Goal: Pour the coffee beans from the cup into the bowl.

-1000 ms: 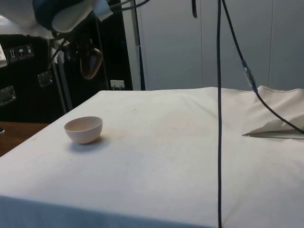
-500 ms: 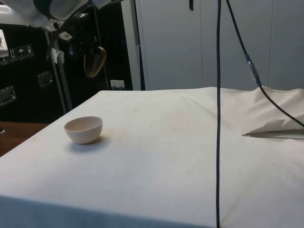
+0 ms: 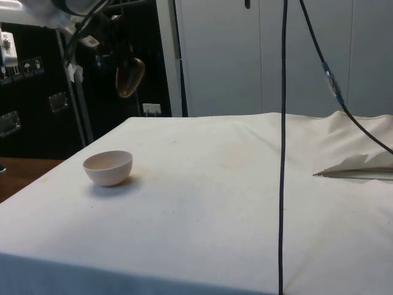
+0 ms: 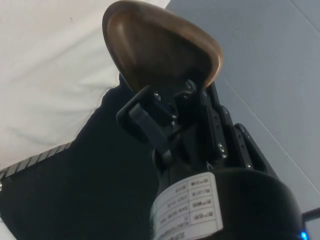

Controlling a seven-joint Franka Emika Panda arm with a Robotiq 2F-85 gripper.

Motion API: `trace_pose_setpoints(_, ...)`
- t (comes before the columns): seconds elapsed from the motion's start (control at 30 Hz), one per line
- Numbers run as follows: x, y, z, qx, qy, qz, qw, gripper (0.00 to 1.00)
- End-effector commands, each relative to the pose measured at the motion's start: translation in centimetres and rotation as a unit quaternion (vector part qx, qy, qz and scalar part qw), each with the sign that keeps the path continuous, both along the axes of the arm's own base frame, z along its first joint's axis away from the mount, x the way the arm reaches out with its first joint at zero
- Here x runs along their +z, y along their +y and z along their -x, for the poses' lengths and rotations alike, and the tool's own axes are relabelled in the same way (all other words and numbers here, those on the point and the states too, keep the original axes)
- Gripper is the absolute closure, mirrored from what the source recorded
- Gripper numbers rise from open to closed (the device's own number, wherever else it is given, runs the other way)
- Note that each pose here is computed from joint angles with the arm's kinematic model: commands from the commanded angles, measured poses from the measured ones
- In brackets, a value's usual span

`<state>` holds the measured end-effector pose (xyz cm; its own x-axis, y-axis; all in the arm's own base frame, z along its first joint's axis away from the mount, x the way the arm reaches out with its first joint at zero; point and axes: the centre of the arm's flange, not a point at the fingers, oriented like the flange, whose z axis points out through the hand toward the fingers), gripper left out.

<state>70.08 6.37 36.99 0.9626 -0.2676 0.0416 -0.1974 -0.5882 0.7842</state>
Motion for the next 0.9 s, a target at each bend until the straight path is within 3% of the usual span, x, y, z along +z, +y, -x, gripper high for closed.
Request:
trace_pose_setpoints(0.0, 0.2, -0.2, 0.1, 0.004, -0.003, -0.008, 0.99995, 0.88)
trace_pose_setpoints(0.2, 0.3, -1.0, 0.6, -0.005, 0.002, -0.017, 0.99984, 0.88)
trace_pose_setpoints(0.23, 0.1, -1.0, 0.7, -0.012, 0.007, -0.008, 0.99987, 0.88)
trace_pose_setpoints(0.27, 0.3, -1.1, 0.7, -0.007, 0.003, -0.019, 0.99979, 0.88)
trace_pose_setpoints(0.4, 0.5, -1.6, 1.1, -0.015, 0.006, -0.031, 0.99939, 0.88)
trace_pose_setpoints(0.47, 0.5, -1.8, 1.3, -0.019, 0.007, -0.034, 0.99921, 0.88)
trace_pose_setpoints(0.5, 0.3, -1.7, 1.2, -0.024, 0.011, -0.025, 0.99934, 0.88)
trace_pose_setpoints(0.53, 0.5, -1.9, 1.4, -0.020, 0.007, -0.036, 0.99915, 0.88)
trace_pose_setpoints(0.77, 0.5, -2.7, 2.1, -0.029, 0.009, -0.047, 0.99842, 0.88)
trace_pose_setpoints(0.8, 0.4, -2.6, 2.0, -0.034, 0.014, -0.039, 0.99856, 0.88)
trace_pose_setpoints(0.87, 0.5, -2.9, 2.3, -0.031, 0.010, -0.051, 0.99820, 0.88)
